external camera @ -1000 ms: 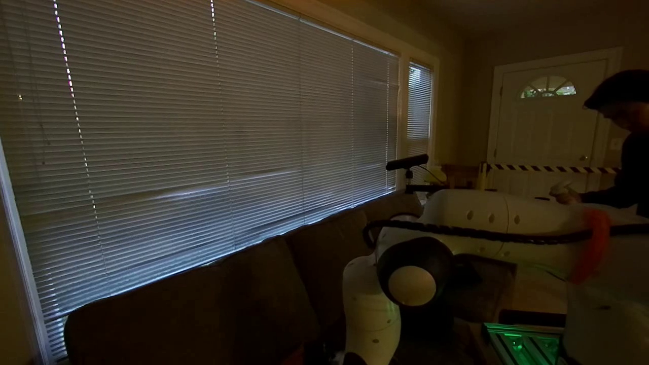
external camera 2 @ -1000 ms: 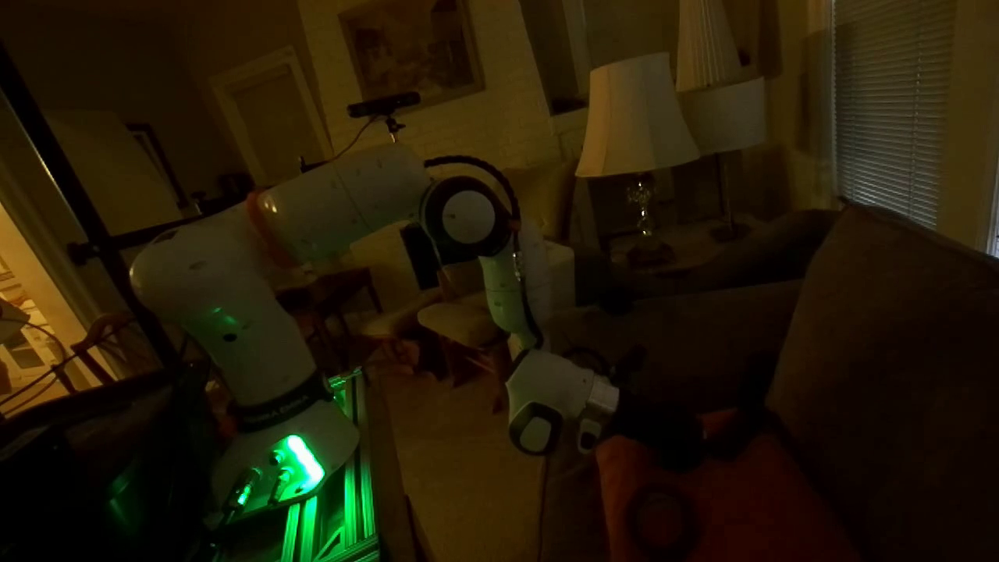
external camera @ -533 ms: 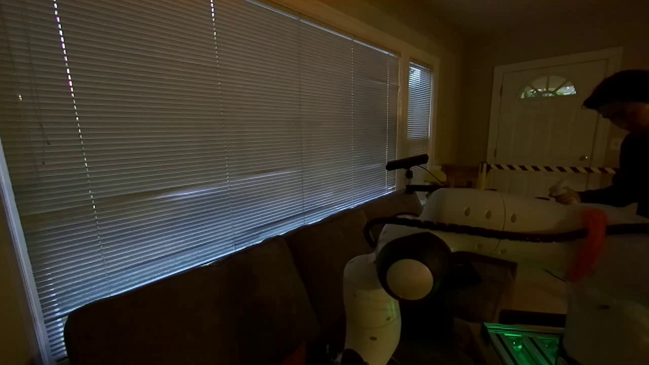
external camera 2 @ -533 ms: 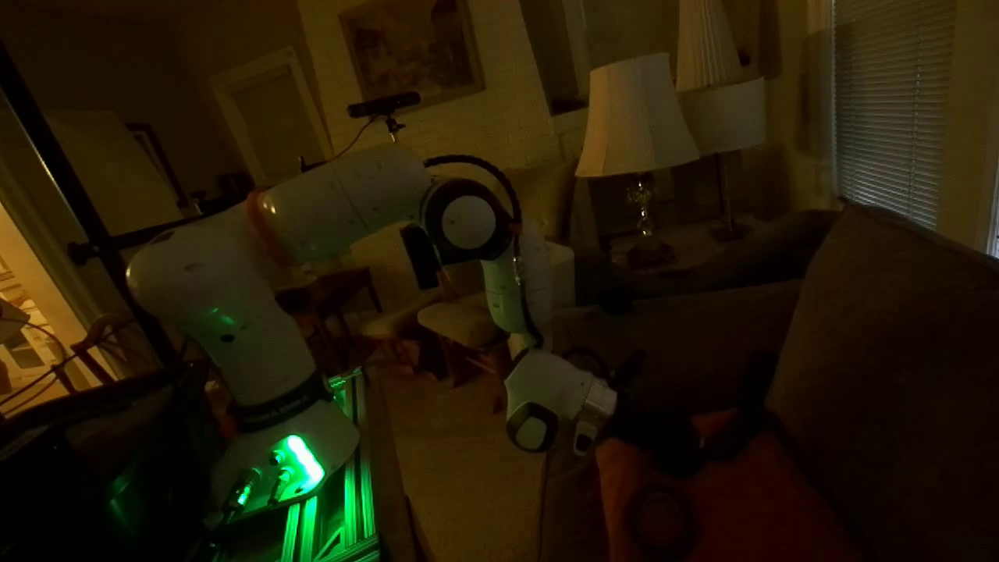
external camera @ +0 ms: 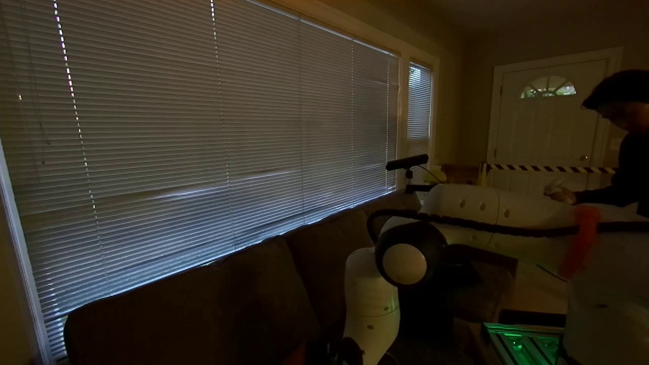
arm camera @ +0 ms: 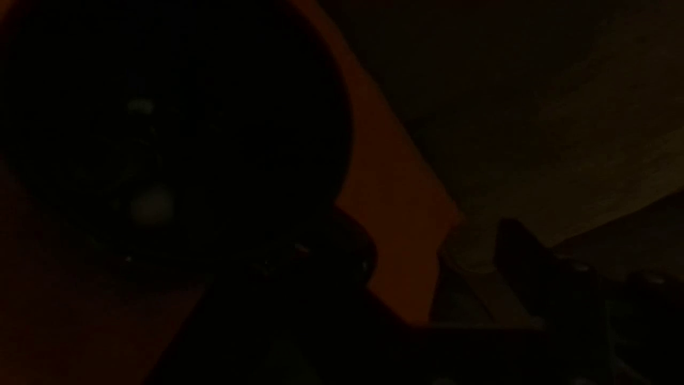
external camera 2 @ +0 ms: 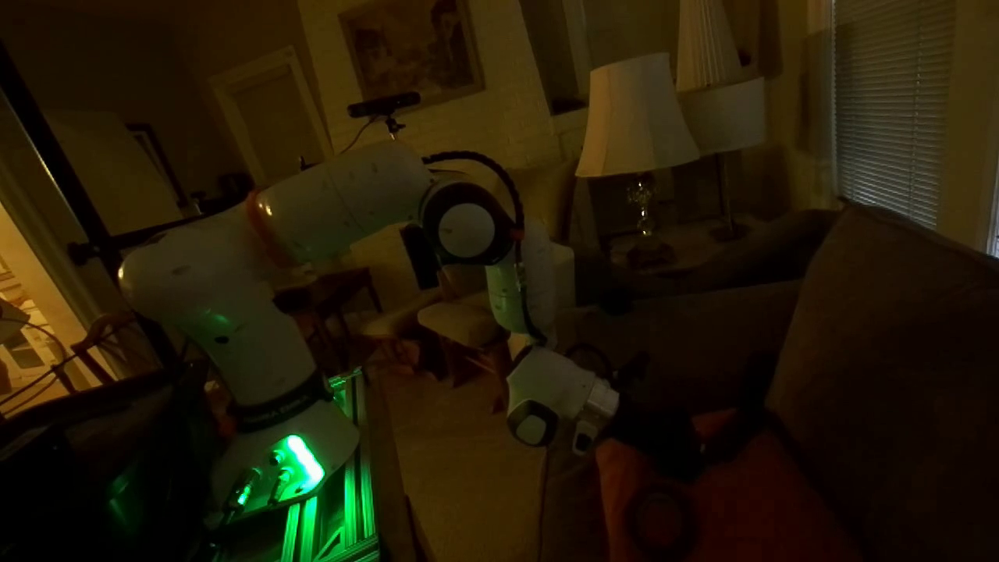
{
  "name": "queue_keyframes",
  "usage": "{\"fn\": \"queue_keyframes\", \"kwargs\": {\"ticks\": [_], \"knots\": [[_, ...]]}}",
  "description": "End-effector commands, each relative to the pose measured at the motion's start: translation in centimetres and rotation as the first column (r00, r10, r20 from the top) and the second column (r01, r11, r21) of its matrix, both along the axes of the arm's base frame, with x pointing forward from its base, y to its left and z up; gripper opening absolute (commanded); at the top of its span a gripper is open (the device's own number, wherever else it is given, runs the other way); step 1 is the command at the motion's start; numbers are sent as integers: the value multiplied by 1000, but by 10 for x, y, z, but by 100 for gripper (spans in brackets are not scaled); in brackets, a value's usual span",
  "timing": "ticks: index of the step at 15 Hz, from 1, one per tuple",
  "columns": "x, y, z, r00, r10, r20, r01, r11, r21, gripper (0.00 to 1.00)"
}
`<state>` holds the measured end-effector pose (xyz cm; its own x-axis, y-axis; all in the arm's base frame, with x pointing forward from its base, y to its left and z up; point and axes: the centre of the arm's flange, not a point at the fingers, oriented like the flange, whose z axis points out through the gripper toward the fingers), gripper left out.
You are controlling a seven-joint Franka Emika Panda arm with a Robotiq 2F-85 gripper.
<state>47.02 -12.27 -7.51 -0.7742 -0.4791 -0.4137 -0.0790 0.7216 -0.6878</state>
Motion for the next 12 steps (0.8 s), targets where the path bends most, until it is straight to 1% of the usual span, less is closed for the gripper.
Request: {"fn": "queue_keyframes", "kwargs": {"ticks": [1,4,6,7,8,10,11,12], "knots": [[-2,-13,5,999,-50,4,50,999,-2,77],[-1,-25,12,997,-73,19,73,997,6,79],[1,-25,13,997,-72,18,72,997,33,82],[2,-24,14,997,-72,13,71,996,60,83],[4,-20,15,998,-65,8,64,994,90,87],[7,-18,18,998,-65,8,64,992,107,86],[8,-17,21,997,-72,13,69,989,131,88],[8,-17,25,997,-77,20,72,983,166,87]]}}
